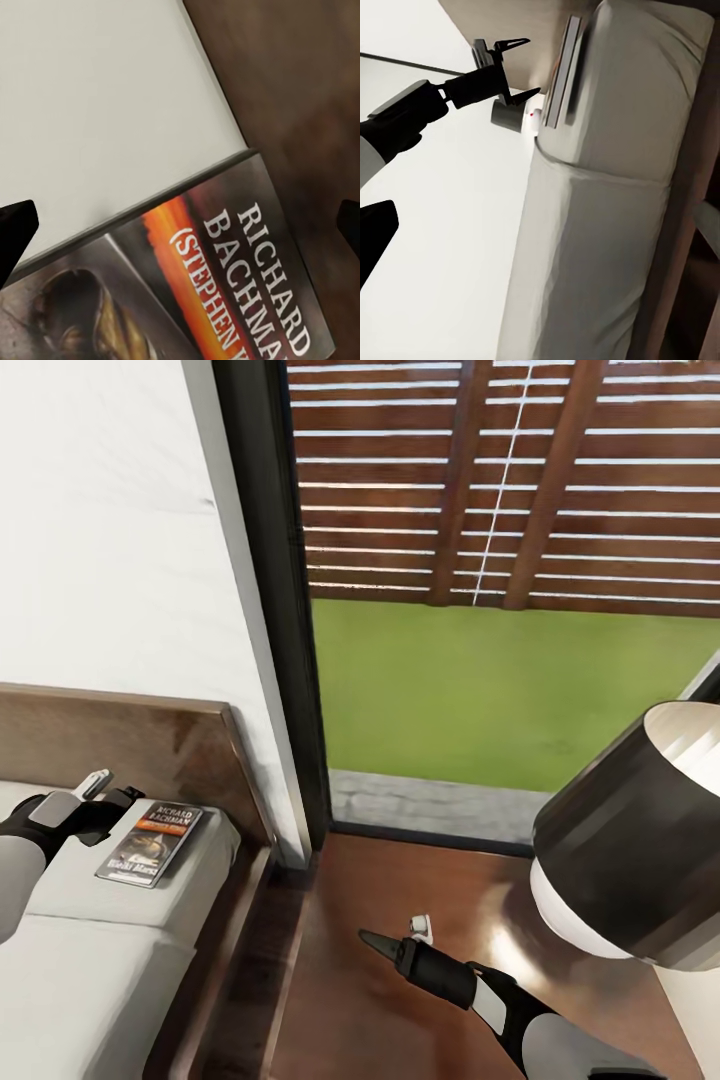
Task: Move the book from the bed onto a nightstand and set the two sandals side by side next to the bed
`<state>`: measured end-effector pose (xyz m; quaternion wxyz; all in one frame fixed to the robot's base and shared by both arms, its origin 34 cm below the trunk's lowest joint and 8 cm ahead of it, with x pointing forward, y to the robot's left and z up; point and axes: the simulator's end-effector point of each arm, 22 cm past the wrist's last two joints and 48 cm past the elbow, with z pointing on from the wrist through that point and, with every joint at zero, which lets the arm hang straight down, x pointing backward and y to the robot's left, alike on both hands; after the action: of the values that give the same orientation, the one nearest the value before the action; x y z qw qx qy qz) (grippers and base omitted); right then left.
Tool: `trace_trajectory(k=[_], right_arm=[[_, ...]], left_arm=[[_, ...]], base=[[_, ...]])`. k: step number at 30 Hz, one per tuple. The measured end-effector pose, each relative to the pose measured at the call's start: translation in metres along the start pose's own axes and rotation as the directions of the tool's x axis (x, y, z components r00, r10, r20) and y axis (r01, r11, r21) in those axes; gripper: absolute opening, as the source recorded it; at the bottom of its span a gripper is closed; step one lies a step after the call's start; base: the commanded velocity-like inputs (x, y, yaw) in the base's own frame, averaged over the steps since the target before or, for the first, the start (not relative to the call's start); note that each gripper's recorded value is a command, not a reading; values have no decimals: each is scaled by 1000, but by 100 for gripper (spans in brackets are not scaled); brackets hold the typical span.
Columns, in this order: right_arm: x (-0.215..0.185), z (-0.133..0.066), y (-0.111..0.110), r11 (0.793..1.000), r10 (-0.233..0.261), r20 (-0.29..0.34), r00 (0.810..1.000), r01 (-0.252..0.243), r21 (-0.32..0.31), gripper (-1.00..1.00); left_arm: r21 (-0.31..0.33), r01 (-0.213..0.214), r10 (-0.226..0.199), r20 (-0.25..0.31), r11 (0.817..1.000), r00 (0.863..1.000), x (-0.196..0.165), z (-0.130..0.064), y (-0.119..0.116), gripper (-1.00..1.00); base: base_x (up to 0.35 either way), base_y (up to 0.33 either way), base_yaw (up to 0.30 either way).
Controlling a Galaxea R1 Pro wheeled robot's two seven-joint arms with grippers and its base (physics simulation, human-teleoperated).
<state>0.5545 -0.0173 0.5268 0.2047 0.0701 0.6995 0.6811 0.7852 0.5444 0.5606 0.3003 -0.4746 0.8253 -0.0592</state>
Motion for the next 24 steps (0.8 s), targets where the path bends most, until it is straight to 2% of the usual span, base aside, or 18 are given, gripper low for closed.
trace_trajectory(k=[24], right_arm=[[2,0,-6,1000,7,-2,1000,-7,2,100]], left_arm=[[-17,-3,3,-11,1000,1000,6,9,8,100]], base=[[0,0,0]])
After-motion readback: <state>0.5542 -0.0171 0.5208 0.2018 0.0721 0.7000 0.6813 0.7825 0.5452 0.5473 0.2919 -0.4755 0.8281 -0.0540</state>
